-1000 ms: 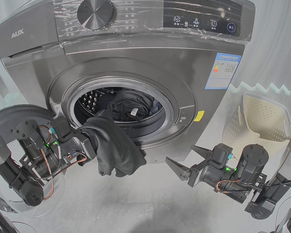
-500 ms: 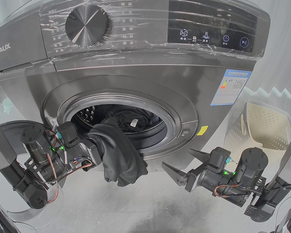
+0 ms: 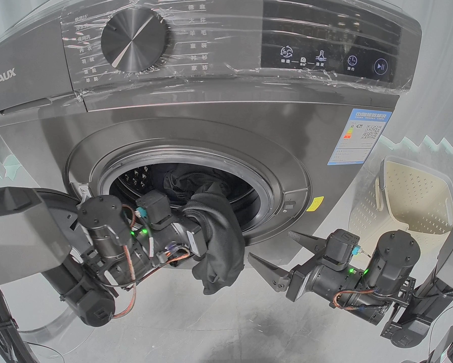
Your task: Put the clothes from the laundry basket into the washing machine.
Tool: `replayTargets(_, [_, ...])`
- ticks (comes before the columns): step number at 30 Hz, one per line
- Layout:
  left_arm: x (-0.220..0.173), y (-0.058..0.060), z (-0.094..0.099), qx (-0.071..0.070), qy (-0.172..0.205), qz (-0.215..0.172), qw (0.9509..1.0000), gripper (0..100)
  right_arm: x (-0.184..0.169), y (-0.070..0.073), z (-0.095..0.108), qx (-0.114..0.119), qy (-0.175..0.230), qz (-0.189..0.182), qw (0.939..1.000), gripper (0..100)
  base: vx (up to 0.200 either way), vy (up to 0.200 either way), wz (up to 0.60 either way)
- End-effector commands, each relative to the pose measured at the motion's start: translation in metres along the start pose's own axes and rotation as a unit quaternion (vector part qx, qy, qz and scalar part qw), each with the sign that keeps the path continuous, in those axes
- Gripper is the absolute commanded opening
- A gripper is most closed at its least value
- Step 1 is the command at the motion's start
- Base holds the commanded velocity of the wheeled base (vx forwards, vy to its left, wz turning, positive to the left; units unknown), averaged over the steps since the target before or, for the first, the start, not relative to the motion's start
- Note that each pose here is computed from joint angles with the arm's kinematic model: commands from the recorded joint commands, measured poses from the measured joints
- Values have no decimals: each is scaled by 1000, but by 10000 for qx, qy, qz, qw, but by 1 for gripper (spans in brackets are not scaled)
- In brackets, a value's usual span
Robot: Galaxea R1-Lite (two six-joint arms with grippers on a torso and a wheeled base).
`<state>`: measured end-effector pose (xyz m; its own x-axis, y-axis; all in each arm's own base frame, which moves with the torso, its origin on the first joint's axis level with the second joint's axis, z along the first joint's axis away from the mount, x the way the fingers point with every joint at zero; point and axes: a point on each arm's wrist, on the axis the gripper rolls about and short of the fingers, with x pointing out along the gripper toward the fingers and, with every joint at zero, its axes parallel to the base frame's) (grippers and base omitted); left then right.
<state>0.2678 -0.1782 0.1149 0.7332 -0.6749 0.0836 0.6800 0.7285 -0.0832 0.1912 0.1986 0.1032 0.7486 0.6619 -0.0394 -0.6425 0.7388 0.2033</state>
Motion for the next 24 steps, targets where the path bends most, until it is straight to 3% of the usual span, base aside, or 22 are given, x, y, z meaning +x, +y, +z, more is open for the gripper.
replayTargets(1, [30,7,-35,-97,239,68,9996,0,-2,2,4,0,-76,40,10000,100,0,0,0])
replayTargets(6, [73,50,-49,-8,-121,507,9986,0,-2,3,4,-1,-65,53,10000,100,0,0,0])
replayTargets(8, [86,72,-48,15,-154,926,9956,0,-3,3,4,0,-73,55,10000,100,0,0,0])
replayTargets(10, [101,85,-37,52,-293,1179,9926,0,-2,2,4,1,-82,49,10000,100,0,0,0])
replayTargets(13, [122,96,-27,94,-495,1232,9911,0,-1,3,2,6,-50,50,10000,100,0,0,0])
replayTargets(19, [159,110,-33,98,-704,1298,9890,0,-1,4,1,2,-22,75,10000,100,0,0,0])
replayTargets(24, [173,126,-32,2,-702,1560,9853,0,-1,4,0,9,-13,81,10000,100,0,0,0])
